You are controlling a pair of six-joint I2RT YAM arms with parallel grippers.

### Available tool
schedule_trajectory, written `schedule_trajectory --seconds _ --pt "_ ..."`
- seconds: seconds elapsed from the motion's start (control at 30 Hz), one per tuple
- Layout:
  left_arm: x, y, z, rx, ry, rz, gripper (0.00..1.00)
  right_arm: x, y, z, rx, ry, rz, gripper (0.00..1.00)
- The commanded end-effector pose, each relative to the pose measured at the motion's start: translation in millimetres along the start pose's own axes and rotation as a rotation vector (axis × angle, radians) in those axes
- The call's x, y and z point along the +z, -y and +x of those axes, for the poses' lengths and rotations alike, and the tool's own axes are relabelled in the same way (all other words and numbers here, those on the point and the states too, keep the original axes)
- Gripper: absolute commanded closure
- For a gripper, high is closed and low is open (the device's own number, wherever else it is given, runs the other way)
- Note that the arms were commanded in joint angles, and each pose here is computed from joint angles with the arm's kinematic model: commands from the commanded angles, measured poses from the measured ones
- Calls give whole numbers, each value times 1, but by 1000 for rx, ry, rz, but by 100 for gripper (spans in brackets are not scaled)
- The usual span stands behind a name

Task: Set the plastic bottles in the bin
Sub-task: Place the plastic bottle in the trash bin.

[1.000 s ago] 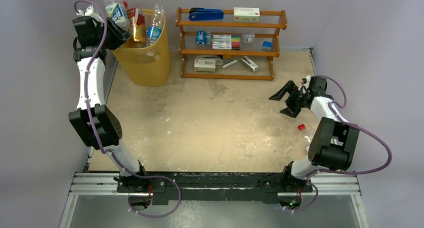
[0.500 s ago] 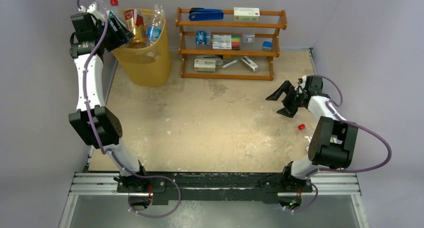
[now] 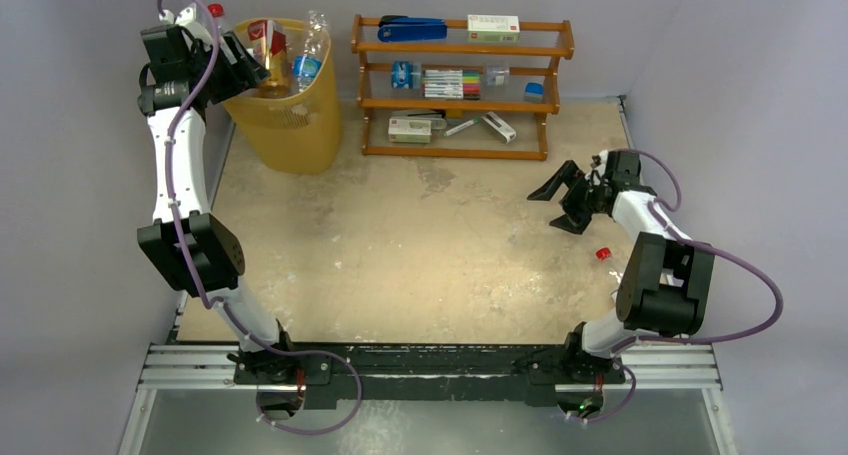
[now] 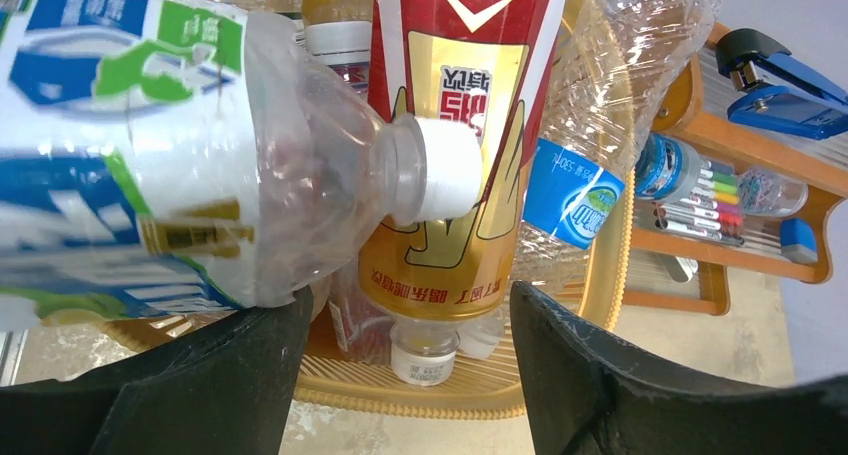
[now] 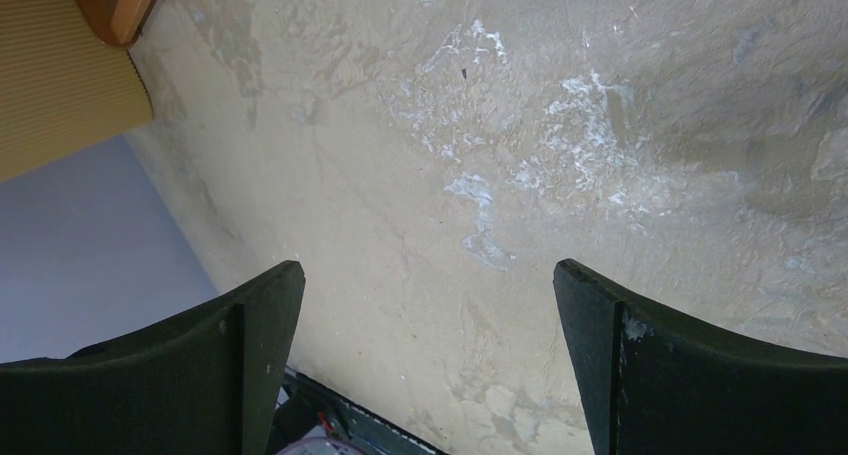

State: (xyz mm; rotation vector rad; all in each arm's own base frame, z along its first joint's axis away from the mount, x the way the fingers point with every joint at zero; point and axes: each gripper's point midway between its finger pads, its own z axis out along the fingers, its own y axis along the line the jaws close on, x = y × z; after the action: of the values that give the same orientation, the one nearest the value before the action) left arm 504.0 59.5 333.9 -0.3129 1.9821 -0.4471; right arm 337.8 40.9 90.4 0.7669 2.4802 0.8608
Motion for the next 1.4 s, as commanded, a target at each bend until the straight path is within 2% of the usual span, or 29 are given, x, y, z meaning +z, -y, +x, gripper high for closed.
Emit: schedule_trajectory --seconds 0.0,0.1,0.3,0.8,1.17,1.27,1.37 --pt "-3 -15 16 5 -44 -52 30 0 -11 -5 -21 19 -28 3" --pt "0 -17 23 0 -61 -46 34 1 -12 -4 -22 17 -28 2" --pt "-3 -10 20 -6 -43 -16 35 2 -11 -2 -21 14 -25 3" --pt "-40 78 -14 -24 94 270 35 3 -17 0 -24 12 -33 3" --pt "-64 124 -32 -39 166 407 35 3 -19 2 -26 8 -38 3" --pt "-73 131 -41 -34 196 418 35 3 -18 2 -26 8 -38 3" --pt "-82 125 -55 -19 242 363 35 3 -19 3 -26 6 -40 3"
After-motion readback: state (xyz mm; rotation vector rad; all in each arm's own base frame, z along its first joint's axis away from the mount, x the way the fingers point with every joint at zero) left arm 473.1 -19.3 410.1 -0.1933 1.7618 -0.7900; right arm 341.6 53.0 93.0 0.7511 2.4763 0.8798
